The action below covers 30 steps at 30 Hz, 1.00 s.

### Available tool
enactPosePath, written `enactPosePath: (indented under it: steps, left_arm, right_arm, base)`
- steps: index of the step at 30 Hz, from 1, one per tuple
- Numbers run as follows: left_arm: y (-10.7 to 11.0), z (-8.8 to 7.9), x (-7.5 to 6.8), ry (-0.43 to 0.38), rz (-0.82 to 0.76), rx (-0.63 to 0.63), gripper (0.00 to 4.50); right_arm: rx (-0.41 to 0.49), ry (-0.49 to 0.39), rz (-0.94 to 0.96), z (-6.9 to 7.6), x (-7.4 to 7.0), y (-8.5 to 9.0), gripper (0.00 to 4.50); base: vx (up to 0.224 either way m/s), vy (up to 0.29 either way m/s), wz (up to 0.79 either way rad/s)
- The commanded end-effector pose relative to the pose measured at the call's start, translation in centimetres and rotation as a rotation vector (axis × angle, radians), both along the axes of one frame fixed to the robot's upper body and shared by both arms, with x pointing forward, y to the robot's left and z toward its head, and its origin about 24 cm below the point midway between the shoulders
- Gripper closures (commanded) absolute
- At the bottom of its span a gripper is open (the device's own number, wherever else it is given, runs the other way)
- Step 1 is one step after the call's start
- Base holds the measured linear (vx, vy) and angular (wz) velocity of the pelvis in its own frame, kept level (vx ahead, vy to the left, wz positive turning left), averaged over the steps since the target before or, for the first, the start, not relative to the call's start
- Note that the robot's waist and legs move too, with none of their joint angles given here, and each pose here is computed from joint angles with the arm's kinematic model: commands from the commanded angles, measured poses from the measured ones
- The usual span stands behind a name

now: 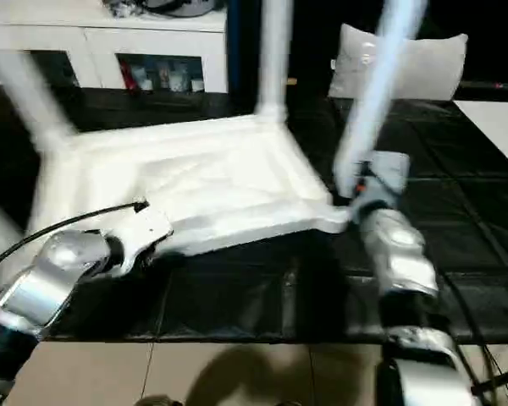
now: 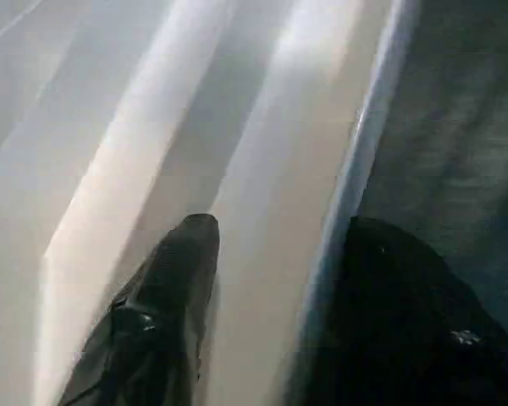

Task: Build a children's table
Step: Rotate table base

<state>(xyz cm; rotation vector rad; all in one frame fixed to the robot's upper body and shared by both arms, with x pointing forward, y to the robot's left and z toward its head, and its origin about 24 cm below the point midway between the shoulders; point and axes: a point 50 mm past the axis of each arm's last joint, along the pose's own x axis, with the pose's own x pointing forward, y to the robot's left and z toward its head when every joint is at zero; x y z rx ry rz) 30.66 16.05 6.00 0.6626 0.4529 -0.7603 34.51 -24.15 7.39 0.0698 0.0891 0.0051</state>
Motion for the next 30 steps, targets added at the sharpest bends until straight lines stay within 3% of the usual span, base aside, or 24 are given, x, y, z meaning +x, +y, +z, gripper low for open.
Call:
enactPosePath:
  steps: [1,3,6,11,14,18,22,25,27,30]
  left_arm:
    - [1.1,1.1,1.4,-0.101,0.098,0.039,1.82]
    - [0.8,1.1,1.7,-0.115,0.112,0.025,1.82]
    - [-0.5,1.0,2.4,-0.168,0.177,-0.067,1.82]
    - [-1.6,1.2,2.3,-0.219,0.257,-0.233,1.82]
    - [-2.1,1.6,1.0,-0.259,0.305,-0.396,1.82]
    - [-1.9,1.7,-0.1,-0.285,0.331,-0.475,1.48]
    - [-0.5,1.1,-2.7,-0.348,0.445,-0.54,1.1]
    - [0.3,1.0,-3.7,-0.371,0.529,-0.571,1.01]
    - [0.7,1.0,-4.1,-0.384,0.566,-0.586,0.67]
    - [1.9,1.4,-5.1,-0.459,0.697,-0.604,0.49]
  right_arm:
    - [-0.014,-0.036,-0.14,0.9,-1.0,-3.3,0.0]
    - [-0.026,-0.029,-0.144,0.8,-1.2,-3.8,0.0]
    - [-0.112,0.022,-0.062,0.6,-1.7,-4.2,0.0]
    - [-0.121,0.007,-0.007,1.1,-1.6,-3.8,0.0]
    - [-0.143,-0.059,-0.035,1.9,-1.9,-3.6,0.0]
    - [-0.121,-0.103,-0.043,2.3,-2.4,-3.1,0.0]
    - [-0.099,-0.151,-0.002,2.1,-4.5,-1.3,0.0]
    - [-0.076,-0.164,0.006,1.9,-5.8,-0.6,0.0]
    - [-0.062,-0.171,0.007,1.8,-6.4,-0.3,0.0]
    - [-0.033,-0.157,0.021,1.2,-8.1,0.7,0.0]
  base:
    - [0.0,0.0,0.0]
    - [0.0,0.0,0.0]
    - [0.0,0.0,0.0]
    - [0.0,0.0,0.0]
    - [0.0,0.0,0.0]
    - [0.0,0.0,0.0]
    - [0.0,0.0,0.0]
    - [0.0,0.0,0.0]
    - [0.0,0.0,0.0]
    - [0.0,0.0,0.0]
